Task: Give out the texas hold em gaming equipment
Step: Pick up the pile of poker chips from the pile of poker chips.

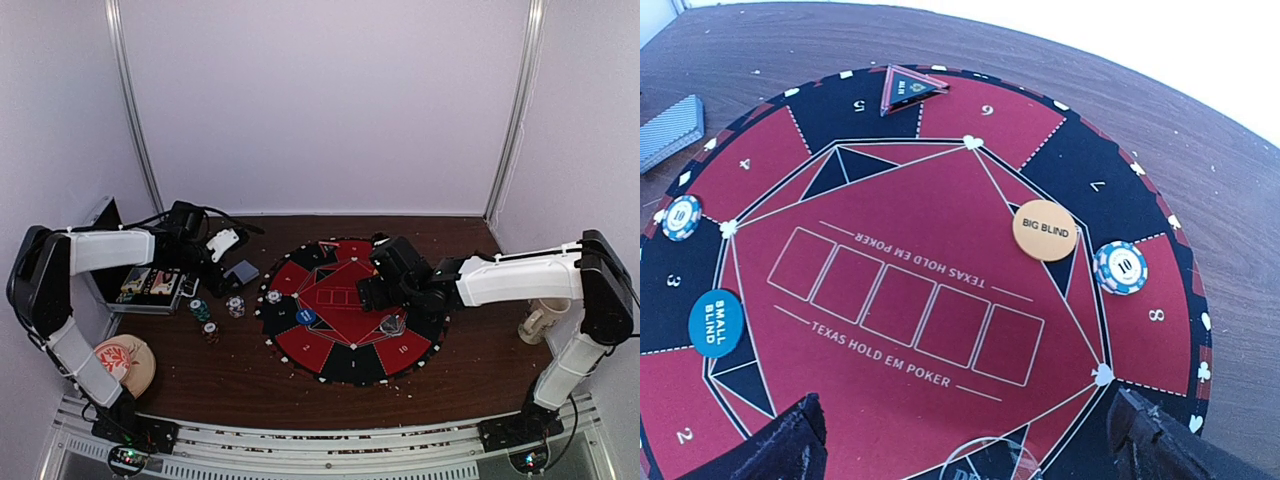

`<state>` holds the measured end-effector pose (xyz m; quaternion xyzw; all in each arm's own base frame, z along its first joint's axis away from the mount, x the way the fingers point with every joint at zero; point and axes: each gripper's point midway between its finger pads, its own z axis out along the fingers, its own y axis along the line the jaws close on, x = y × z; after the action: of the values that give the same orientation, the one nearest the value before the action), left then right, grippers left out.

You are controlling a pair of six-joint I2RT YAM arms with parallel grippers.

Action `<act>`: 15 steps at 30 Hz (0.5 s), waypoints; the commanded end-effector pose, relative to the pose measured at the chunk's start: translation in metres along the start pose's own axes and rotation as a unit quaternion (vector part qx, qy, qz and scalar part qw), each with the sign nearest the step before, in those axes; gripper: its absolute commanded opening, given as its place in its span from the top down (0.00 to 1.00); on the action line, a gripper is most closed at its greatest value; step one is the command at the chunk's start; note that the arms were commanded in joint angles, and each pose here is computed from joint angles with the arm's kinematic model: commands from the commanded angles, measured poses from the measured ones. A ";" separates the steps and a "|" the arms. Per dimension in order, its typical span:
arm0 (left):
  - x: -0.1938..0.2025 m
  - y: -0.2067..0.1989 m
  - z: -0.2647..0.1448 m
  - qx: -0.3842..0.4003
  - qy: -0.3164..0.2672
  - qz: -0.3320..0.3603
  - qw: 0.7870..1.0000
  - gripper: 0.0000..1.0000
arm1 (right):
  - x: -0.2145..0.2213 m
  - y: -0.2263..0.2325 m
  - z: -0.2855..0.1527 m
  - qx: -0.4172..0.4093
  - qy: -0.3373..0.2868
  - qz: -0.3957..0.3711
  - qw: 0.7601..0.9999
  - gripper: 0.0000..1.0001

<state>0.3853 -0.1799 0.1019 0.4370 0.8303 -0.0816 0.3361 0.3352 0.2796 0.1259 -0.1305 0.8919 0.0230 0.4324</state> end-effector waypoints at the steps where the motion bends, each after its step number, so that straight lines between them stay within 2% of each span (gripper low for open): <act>1: 0.005 0.004 0.003 0.026 0.006 -0.009 1.000 0.02 | -0.001 0.000 0.001 0.015 -0.012 -0.008 1.000 0.00; 15: 0.023 -0.023 0.012 0.097 0.026 0.001 0.995 0.02 | 0.002 0.001 0.004 0.020 -0.009 -0.015 1.000 0.00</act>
<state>0.3668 -0.1756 0.0677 0.4506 0.8419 -0.1251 0.2693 0.3353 0.2816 0.1233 -0.1313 0.8898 0.0155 0.4367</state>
